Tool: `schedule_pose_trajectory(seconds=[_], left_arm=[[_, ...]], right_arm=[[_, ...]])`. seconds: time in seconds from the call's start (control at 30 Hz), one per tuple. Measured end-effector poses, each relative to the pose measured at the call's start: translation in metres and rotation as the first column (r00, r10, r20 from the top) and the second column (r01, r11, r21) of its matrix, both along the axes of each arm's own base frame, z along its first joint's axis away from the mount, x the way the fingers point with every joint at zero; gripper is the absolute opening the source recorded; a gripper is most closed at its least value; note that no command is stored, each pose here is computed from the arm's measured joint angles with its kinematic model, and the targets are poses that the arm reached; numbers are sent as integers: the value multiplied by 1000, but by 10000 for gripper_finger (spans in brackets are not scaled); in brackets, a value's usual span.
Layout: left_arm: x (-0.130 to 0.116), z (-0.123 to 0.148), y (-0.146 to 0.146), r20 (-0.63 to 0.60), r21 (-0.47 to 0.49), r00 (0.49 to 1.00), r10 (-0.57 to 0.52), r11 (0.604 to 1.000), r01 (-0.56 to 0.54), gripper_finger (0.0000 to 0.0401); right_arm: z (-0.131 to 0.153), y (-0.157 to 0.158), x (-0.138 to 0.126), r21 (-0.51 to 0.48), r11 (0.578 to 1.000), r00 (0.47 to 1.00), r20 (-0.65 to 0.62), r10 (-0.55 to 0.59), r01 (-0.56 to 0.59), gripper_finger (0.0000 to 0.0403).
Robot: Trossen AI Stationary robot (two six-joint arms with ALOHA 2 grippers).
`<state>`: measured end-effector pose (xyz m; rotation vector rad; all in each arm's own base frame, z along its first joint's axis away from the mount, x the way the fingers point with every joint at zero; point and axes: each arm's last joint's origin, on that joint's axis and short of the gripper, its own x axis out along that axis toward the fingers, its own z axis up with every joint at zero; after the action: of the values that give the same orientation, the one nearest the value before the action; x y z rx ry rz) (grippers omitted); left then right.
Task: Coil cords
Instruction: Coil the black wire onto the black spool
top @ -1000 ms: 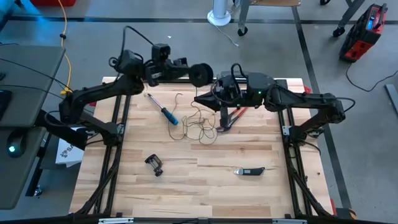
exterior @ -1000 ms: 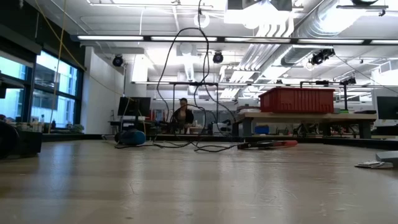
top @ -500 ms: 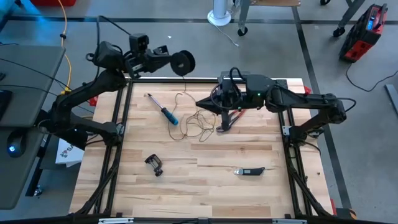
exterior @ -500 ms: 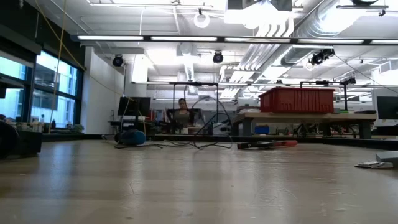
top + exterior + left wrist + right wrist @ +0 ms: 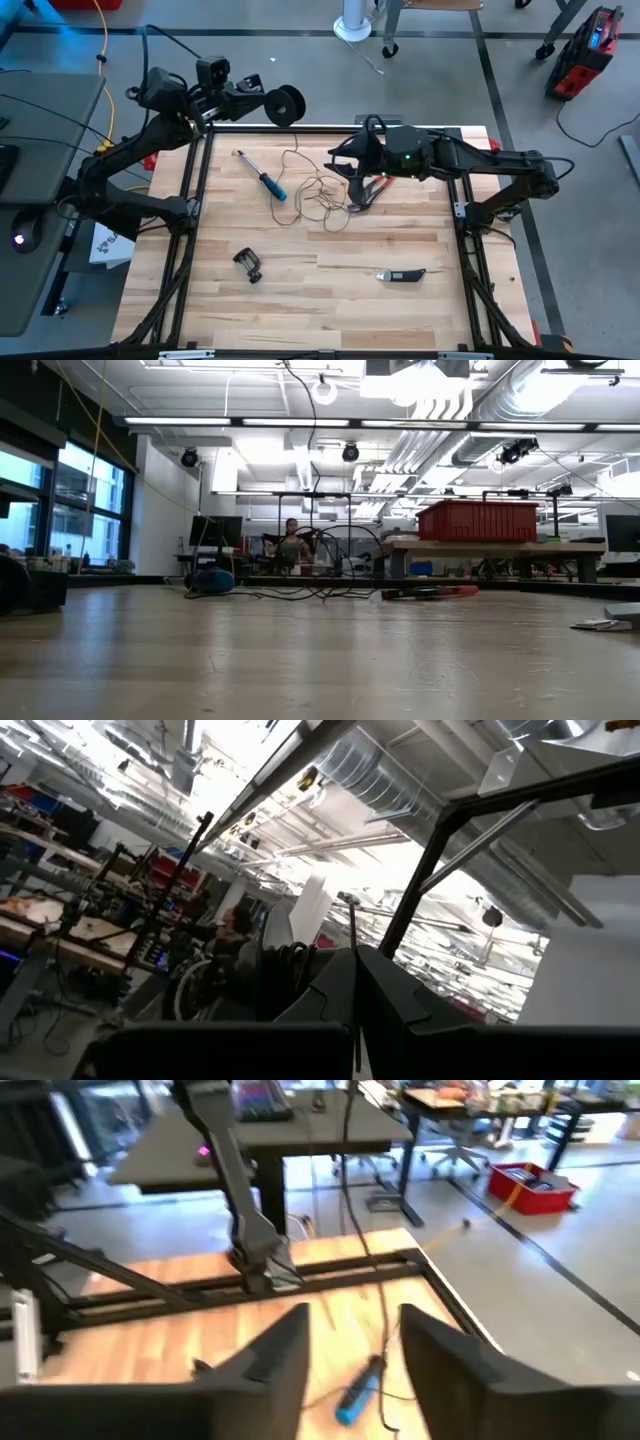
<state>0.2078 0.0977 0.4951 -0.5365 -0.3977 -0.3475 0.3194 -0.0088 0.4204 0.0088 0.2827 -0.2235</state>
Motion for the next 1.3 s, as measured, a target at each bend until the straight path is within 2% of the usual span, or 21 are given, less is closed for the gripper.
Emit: schedule_pose_trajectory(seconds=[0.1,0.17,0.37,0.53,0.7,0.83,0.93,1.3], left_arm=[[1,-1,1,-15,-3,1000,6,1000,-6,0],[1,-2,1,-19,-6,1000,7,1000,-7,0],[1,-2,1,-13,-5,1000,21,1000,-21,0],[1,-2,1,-11,1,1000,27,1000,-27,0],[1,-2,1,-10,1,1000,28,1000,-28,0],[1,-2,1,-8,7,999,32,999,-32,0],[1,-2,1,-8,8,999,33,999,-33,0],[1,-2,1,-7,8,999,34,999,-34,0]], right_arm=[[-3,0,4,-41,999,1000,-18,13,-14,209],[-8,0,9,-68,997,999,-41,22,-24,222],[-29,0,35,-158,986,995,-91,48,-62,226],[-43,-5,53,-243,970,995,-97,-2,-22,226],[-54,-15,66,-273,961,993,-100,-67,38,226],[-56,-19,69,-273,961,993,-86,-79,53,226],[-58,-19,72,-276,960,993,-85,-79,53,217],[-62,-19,75,-280,958,993,-88,-82,55,140]])
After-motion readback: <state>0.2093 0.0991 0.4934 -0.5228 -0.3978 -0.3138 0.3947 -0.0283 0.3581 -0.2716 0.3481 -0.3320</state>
